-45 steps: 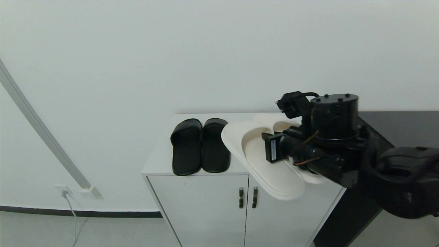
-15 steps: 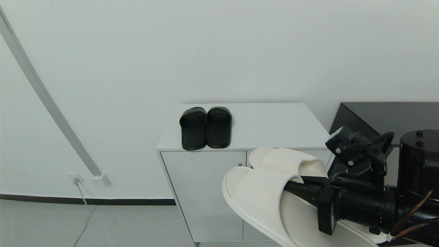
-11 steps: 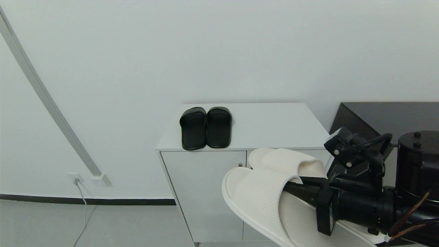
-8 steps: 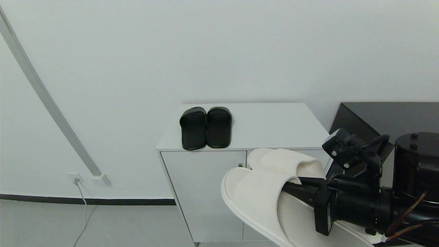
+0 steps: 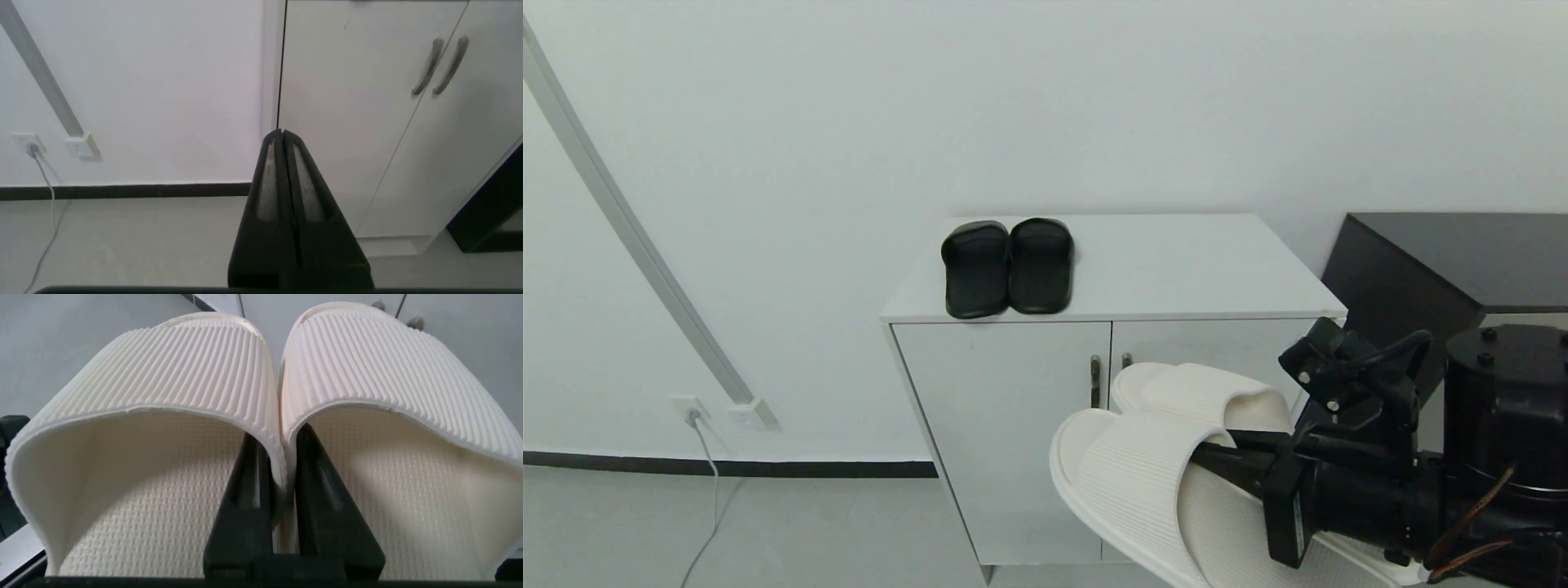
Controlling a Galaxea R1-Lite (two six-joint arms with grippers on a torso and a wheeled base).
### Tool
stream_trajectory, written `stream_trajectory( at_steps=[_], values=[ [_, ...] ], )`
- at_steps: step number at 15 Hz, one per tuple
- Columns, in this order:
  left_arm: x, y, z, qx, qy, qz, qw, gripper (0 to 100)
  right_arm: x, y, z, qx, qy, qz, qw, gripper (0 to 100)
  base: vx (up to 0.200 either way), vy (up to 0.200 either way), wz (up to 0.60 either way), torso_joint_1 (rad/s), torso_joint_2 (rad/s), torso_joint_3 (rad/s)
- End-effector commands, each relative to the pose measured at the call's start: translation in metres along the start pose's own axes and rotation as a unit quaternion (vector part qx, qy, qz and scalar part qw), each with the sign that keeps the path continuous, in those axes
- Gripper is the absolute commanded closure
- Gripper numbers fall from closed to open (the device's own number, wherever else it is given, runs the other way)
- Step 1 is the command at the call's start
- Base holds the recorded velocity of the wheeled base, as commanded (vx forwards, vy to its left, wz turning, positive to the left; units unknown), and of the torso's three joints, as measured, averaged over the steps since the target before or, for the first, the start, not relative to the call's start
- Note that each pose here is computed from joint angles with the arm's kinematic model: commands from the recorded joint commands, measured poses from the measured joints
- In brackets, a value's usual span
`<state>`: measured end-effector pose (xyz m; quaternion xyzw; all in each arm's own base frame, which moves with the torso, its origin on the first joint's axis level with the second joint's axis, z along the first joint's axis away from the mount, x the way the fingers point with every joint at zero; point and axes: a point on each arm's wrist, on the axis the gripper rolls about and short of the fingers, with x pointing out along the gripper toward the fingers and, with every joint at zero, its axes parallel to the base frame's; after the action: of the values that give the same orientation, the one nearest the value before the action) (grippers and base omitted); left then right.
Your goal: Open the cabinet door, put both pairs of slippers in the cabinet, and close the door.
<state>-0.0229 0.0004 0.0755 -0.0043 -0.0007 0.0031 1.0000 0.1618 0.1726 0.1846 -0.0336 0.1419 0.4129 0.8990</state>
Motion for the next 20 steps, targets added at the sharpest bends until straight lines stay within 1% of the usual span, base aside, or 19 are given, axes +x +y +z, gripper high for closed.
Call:
stream_trajectory(
  at_steps=[1, 4, 6, 7, 14, 20],
  values=[
    [0.0001, 0.0, 0.0, 0.0, 0.001, 0.0, 1.0, 100, -0.0002, 0.0001, -0.0017, 0.0, 0.003, 0.0, 1.0, 100, 0.0, 0.0, 0.0, -0.227, 0.53, 0.325],
    [0.0001, 0.0, 0.0, 0.0, 0.001, 0.0, 1.0, 100, -0.0004, 0.0, -0.0035, 0.0, 0.006, 0.0, 1.0, 100, 0.0, 0.0, 0.0, -0.204, 0.53, 0.31],
    [0.0, 0.0, 0.0003, -0.001, 0.001, -0.001, 1.0, 100, 0.0009, 0.0, -0.0035, 0.001, 0.0, 0.0, 1.0, 100, 0.0, 0.0, 0.0, -0.198, 0.52, 0.322],
    [0.0, 0.0, 0.0003, -0.001, 0.001, -0.001, 1.0, 0, 0.0007, -0.0001, -0.0044, 0.0, 0.0, 0.0, 1.0, 100, 0.0, 0.0, 0.0, -0.183, 0.5, 0.325],
    [0.0, 0.0, 0.0005, 0.0, 0.0, -0.001, 1.0, 0, 0.0006, -0.0005, -0.0052, 0.0, 0.001, 0.0, 1.0, 100, 0.0, 0.0, 0.0, -0.155, 0.48, 0.328],
    [0.0001, 0.0, 0.0, 0.0, 0.001, -0.001, 1.0, 0, 0.001, -0.0002, -0.0083, 0.0, 0.007, 0.0, 1.0, 100, 0.0, 0.0, 0.0, -0.098, 0.47, 0.359]
  ],
)
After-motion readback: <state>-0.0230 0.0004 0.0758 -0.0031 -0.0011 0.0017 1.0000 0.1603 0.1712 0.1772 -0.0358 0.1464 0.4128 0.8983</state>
